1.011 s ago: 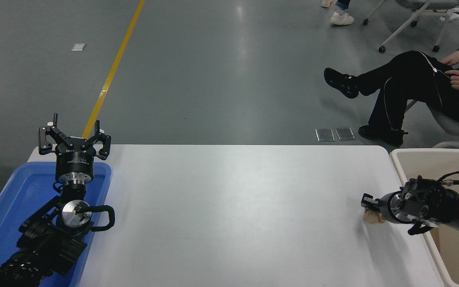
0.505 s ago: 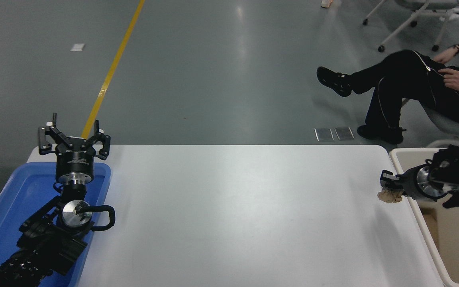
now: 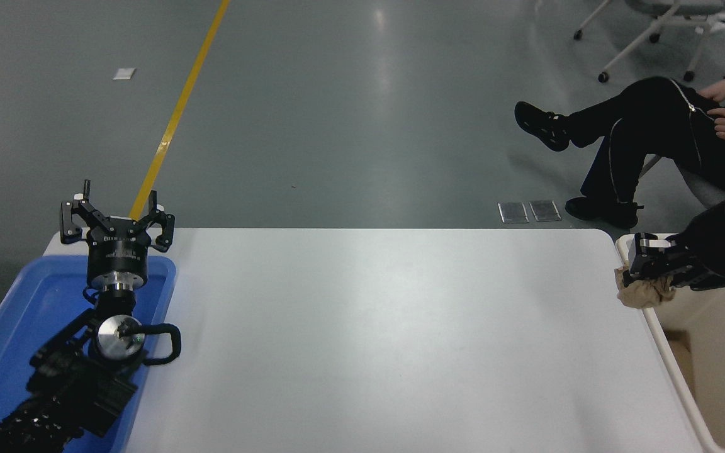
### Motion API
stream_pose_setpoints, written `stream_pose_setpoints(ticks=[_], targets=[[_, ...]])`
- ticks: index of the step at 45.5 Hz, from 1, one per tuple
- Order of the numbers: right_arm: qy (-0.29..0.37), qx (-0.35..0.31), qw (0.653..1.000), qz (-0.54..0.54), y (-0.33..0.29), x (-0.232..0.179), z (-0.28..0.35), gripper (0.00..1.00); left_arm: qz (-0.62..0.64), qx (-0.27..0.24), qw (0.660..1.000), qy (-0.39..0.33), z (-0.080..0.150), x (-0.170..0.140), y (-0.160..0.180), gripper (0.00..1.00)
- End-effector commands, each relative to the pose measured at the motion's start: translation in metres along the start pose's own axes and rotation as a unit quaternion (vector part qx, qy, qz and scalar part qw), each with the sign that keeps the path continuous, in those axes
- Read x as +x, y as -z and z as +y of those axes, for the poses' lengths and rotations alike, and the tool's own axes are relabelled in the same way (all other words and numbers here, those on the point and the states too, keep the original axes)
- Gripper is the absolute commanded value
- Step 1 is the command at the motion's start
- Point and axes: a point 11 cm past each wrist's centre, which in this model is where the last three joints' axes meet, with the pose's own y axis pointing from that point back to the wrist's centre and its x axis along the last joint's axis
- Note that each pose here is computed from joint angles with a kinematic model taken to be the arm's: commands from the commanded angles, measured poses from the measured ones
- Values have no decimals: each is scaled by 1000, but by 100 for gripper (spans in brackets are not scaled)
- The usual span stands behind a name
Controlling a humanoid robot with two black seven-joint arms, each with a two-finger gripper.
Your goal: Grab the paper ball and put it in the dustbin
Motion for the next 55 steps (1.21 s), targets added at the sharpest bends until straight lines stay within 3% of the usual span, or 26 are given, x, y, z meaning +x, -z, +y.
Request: stream_pose_setpoints(ticks=[1,10,19,35,55], targets=[[-49,71,996,23,30,2,77,0,0,1,1000,0,0,0,1,99],[-94,94,991,30,36,9,104,0,0,0,1000,0,0,0,0,99],[-87,86,992,23,28,7,98,0,0,0,1000,0,0,0,0,99],[-35,29,997,-62,-59,7,27,0,0,0,1000,0,0,0,0,99],[-71,-21,975,-207,-159,45,-68,0,0,0,1000,0,0,0,0,99]])
